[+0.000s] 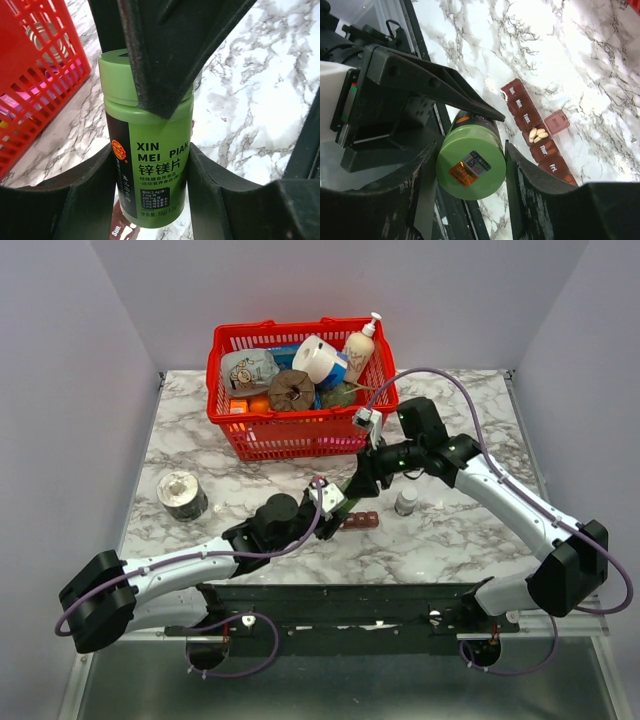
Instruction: Sort the pills into containers
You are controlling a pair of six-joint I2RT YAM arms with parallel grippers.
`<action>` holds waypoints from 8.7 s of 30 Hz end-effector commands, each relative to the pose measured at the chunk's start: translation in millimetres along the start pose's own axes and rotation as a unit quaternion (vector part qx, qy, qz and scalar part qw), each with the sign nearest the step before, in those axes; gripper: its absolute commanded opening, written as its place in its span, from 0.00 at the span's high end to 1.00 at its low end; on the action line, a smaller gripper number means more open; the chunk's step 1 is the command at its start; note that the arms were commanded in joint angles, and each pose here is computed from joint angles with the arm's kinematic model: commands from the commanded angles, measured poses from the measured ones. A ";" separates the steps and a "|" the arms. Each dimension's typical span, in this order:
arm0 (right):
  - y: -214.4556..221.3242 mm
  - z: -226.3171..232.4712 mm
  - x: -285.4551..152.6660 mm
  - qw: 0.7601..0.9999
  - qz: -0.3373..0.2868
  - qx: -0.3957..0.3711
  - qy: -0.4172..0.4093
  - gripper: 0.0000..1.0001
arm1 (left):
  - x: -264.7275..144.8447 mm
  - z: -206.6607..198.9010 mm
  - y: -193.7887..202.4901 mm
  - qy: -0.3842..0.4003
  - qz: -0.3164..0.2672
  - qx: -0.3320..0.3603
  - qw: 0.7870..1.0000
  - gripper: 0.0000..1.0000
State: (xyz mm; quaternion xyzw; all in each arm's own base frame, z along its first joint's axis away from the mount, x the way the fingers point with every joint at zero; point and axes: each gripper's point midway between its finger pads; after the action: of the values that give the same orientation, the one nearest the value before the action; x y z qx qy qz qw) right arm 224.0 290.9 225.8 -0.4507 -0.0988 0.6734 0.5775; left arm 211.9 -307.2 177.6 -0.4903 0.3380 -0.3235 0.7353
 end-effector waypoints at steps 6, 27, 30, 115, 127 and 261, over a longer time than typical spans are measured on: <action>-18.6 66.2 -36.7 0.980 0.011 -0.160 -0.116 0.00 | -19.9 -23.5 -75.7 0.119 -0.146 0.011 0.982 1.00; 44.1 91.5 -49.8 0.836 0.058 -0.494 -0.231 0.10 | -51.2 -60.0 -81.2 0.325 -0.132 -0.066 0.934 1.00; 42.3 92.2 -47.3 0.839 0.055 -0.489 -0.230 0.16 | -49.2 -58.3 -80.7 0.320 -0.131 -0.067 0.936 1.00; 11.7 10.7 15.5 0.990 0.035 0.128 -0.036 0.91 | 2.9 71.1 -103.4 -0.222 -0.137 0.013 0.965 1.00; -49.5 58.5 -41.7 0.985 -0.028 -0.124 -0.115 0.00 | -8.7 11.9 -80.2 -0.004 -0.160 0.000 0.987 1.00; -166.5 -464.9 -149.1 0.830 -0.266 0.066 0.486 0.26 | -73.0 41.4 32.9 -0.018 0.038 0.120 0.992 0.03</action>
State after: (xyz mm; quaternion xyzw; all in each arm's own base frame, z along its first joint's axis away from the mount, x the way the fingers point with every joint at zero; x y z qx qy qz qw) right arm 654.5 26.2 116.8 -0.6308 0.1572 0.1999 0.7330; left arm 226.9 -199.3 188.4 -0.4243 0.2537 -0.2696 0.8264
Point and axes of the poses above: each gripper's point midway between its finger pads, its own x axis out along the fingers, its own z axis along the line the jaws close on, y = z × x, and after that the axes turned 12 degrees about x, right-handed
